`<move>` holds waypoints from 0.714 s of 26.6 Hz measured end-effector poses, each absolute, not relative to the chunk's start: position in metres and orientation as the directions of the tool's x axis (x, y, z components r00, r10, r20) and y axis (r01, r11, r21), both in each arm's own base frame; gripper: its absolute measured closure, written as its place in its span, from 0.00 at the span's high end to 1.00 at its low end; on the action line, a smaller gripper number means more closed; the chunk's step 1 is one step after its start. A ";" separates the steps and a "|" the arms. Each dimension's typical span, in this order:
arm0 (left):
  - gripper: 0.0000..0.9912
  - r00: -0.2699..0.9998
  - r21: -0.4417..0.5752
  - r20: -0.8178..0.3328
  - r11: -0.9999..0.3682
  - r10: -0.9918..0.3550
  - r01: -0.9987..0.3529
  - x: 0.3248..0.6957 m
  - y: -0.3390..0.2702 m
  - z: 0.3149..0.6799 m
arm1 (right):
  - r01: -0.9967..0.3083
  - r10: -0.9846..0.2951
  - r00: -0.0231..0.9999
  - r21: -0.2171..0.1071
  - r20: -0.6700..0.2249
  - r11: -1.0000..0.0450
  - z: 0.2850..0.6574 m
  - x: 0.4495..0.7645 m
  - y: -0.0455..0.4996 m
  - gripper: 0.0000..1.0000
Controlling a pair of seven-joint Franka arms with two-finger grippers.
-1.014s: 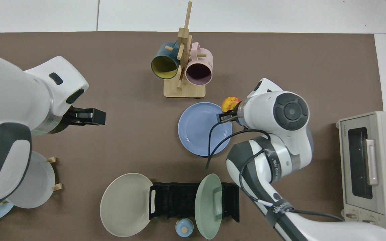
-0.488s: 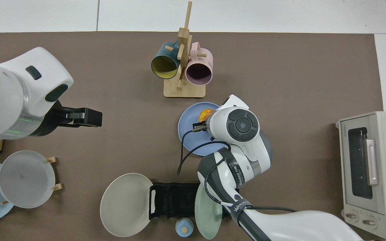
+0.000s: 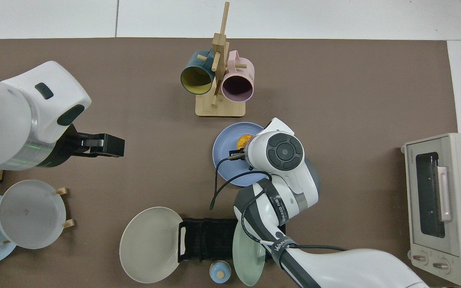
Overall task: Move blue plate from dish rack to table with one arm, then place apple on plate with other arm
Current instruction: 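Lower the apple onto the plate, open the right gripper, withdraw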
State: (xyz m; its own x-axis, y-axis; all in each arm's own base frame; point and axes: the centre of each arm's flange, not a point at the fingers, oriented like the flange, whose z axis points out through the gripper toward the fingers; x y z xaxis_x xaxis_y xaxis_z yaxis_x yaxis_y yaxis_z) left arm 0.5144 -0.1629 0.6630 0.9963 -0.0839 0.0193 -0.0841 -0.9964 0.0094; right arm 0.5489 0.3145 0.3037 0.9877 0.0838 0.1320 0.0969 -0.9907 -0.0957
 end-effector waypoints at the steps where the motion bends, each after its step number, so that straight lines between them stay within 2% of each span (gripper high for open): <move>1: 1.00 0.996 0.009 0.020 -0.996 -0.083 -0.084 0.514 -0.163 0.664 | 0.095 0.082 0.988 -0.096 0.131 -0.991 0.303 0.549 0.314 0.71; 9: 1.00 0.997 0.009 0.023 -0.997 -0.079 -0.079 0.514 -0.160 0.665 | 0.085 0.071 0.988 -0.102 0.134 -0.991 0.302 0.546 0.312 0.72; 11: 1.00 0.997 0.009 0.023 -0.997 -0.078 -0.078 0.515 -0.160 0.666 | 0.070 0.057 0.991 -0.099 0.124 -0.993 0.297 0.543 0.311 0.79; 13: 1.00 0.997 0.009 0.023 -0.997 -0.077 -0.077 0.515 -0.159 0.666 | 0.059 0.048 0.992 -0.096 0.113 -0.994 0.293 0.541 0.309 0.95; 15: 1.00 0.997 0.009 0.023 -0.997 -0.076 -0.077 0.515 -0.159 0.666 | 0.056 0.045 0.993 -0.096 0.113 -0.994 0.292 0.541 0.309 1.00; 19: 1.00 0.997 0.009 0.023 -0.997 -0.076 -0.077 0.515 -0.159 0.666 | 0.047 0.033 0.991 -0.102 0.129 -0.994 0.302 0.546 0.306 1.00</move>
State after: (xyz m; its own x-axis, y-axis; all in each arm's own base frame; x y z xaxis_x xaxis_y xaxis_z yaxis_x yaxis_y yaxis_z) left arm 0.5147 -0.1588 0.6658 0.9968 -0.0764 0.0234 -0.0766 -0.9970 0.0093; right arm 0.5457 0.3058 0.3023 0.9910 0.0331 0.1293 0.0465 -0.9937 -0.1023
